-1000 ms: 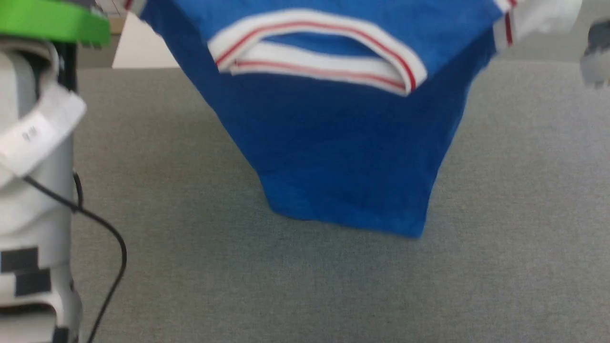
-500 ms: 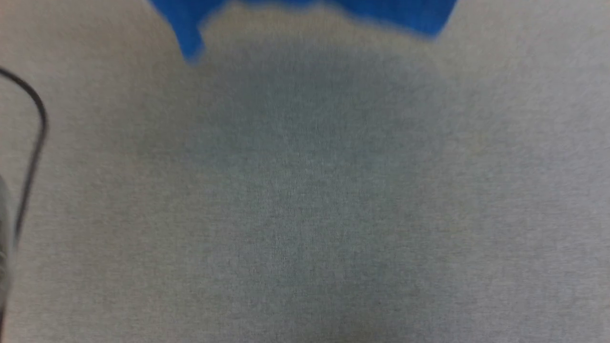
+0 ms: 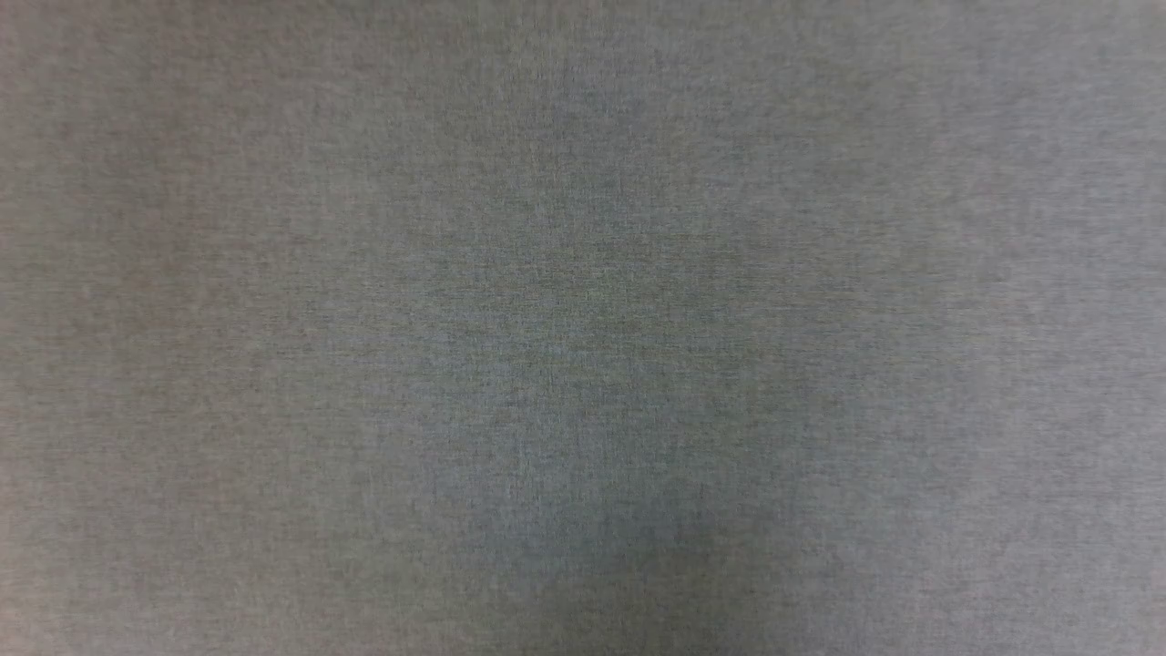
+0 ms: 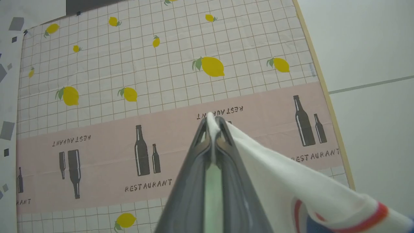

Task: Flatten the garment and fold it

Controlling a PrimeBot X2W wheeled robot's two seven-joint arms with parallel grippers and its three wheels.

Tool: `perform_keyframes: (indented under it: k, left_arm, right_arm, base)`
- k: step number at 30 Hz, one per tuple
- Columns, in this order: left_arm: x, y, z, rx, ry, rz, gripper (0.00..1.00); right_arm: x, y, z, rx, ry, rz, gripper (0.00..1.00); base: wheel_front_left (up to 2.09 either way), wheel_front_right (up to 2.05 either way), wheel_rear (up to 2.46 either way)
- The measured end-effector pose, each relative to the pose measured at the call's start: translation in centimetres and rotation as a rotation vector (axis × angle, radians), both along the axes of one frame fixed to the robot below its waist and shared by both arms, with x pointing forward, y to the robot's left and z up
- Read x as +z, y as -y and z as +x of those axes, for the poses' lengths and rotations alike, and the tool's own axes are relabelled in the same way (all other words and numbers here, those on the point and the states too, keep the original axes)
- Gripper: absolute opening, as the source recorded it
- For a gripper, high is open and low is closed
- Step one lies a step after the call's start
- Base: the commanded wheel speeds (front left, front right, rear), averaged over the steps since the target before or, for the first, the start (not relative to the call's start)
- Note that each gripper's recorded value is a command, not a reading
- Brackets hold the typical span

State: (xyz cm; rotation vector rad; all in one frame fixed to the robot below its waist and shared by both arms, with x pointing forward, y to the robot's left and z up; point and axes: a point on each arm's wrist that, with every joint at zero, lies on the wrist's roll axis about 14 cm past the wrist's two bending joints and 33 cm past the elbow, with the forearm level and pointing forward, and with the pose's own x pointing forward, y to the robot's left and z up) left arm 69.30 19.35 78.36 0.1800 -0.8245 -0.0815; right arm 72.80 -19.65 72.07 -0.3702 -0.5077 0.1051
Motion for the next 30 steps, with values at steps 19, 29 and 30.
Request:
perform_keyframes:
  k: [19,29,30]
  left_arm:
    - [-15.3,-4.3,-7.0,0.018,-0.334,-0.119,0.00]
    - [-22.5,-6.9,-17.7,0.099,-0.552,-0.161,0.00]
    - [-23.1,-7.1,-18.9,0.108,-0.572,-0.167,0.00]
  right_arm:
    - [-12.4,-1.8,-7.2,0.148,-0.258,0.026,0.00]
    - [-18.3,-2.5,-18.3,0.233,-0.434,0.003,0.00]
    - [-18.8,-2.4,-19.5,0.237,-0.453,-0.004,0.00]
  base:
    - [0.00,0.00,0.00]
    - [0.00,0.00,0.00]
    - [0.00,0.00,0.00]
